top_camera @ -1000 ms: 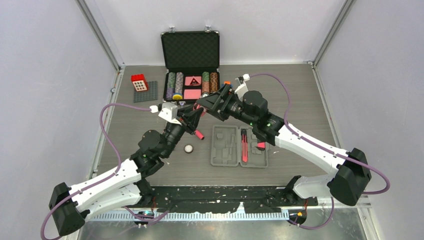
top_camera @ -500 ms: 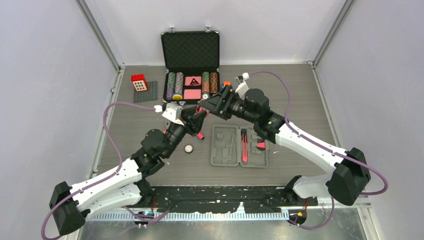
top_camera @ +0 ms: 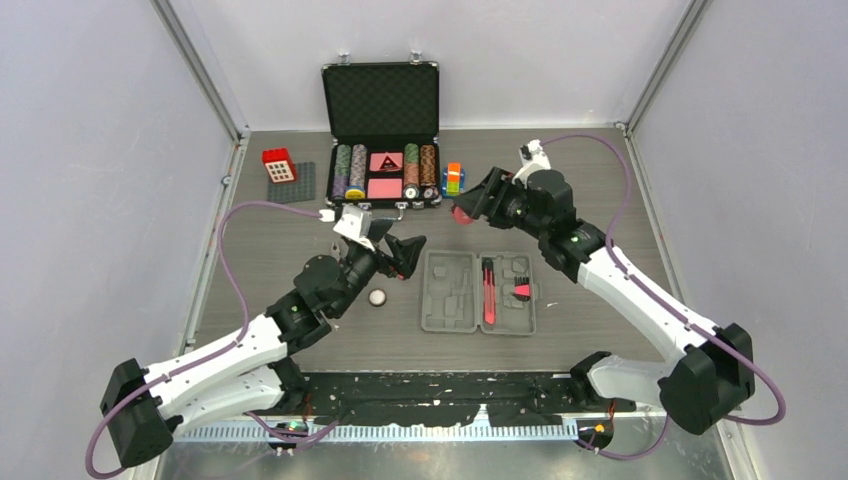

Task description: Pack the tool kit

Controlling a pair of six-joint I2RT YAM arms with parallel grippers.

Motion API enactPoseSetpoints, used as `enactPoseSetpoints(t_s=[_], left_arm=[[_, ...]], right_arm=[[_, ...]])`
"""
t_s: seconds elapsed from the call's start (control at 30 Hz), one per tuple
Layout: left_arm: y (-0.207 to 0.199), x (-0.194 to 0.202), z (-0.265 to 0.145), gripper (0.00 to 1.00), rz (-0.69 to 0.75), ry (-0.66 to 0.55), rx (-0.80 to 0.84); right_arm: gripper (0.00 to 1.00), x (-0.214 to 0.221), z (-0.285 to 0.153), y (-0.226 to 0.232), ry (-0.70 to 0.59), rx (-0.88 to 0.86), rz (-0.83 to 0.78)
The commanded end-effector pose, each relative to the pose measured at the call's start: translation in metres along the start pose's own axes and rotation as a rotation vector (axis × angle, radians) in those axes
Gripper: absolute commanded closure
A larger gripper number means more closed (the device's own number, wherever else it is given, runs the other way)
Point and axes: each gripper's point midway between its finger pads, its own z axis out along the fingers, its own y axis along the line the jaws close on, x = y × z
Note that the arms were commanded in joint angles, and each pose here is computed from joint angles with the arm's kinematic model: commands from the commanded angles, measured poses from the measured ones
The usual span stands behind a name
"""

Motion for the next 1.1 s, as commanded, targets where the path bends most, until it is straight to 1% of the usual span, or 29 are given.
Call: enactPoseSetpoints(t_s=[0.0, 0.03, 0.07, 0.1, 0.2, 0.23, 0.33, 0.5, 0.63, 0.8, 1.07], left_arm=[[0.01, 0.03, -0.001, 0.18, -0.06, 0.112, -0.071], [0.013, 0.041, -0.002, 0.18, -0.066, 0.152, -0.088], [0.013, 0.047, -0.002, 0.18, -0.079, 0.174, -0.094], [0.015, 0.06, -0.003, 0.17, -0.078, 0.223, -0.106], [0.014, 0.08, -0.003, 0.16, -0.09, 0.324, -0.122], [0.016, 0.093, -0.005, 0.16, -0.084, 0.377, -0.138], [0.018, 0.112, -0.006, 0.17, -0.083, 0.481, -0.165], [0.021, 0.137, -0.006, 0.17, -0.094, 0.599, -0.194], [0.022, 0.151, -0.006, 0.17, -0.102, 0.661, -0.208], [0.025, 0.163, -0.007, 0.17, -0.124, 0.708, -0.225], [0.026, 0.167, -0.007, 0.17, -0.134, 0.73, -0.224]], right_arm=[[0.78, -0.015, -0.028, -0.059, -0.066, 0.238, -0.328], [0.78, -0.016, -0.033, -0.07, -0.072, 0.286, -0.369], [0.78, -0.011, -0.037, -0.08, -0.049, 0.324, -0.382], [0.78, -0.007, -0.041, -0.09, -0.037, 0.358, -0.402], [0.78, 0.018, -0.048, -0.111, 0.056, 0.409, -0.412], [0.78, 0.03, -0.048, -0.118, 0.093, 0.412, -0.408], [0.79, 0.058, -0.05, -0.131, 0.194, 0.417, -0.389], [0.8, 0.097, -0.053, -0.153, 0.321, 0.441, -0.365], [0.79, 0.118, -0.061, -0.161, 0.418, 0.459, -0.339], [0.72, 0.142, -0.075, -0.172, 0.549, 0.507, -0.305], [0.63, 0.165, -0.088, -0.186, 0.683, 0.571, -0.28]])
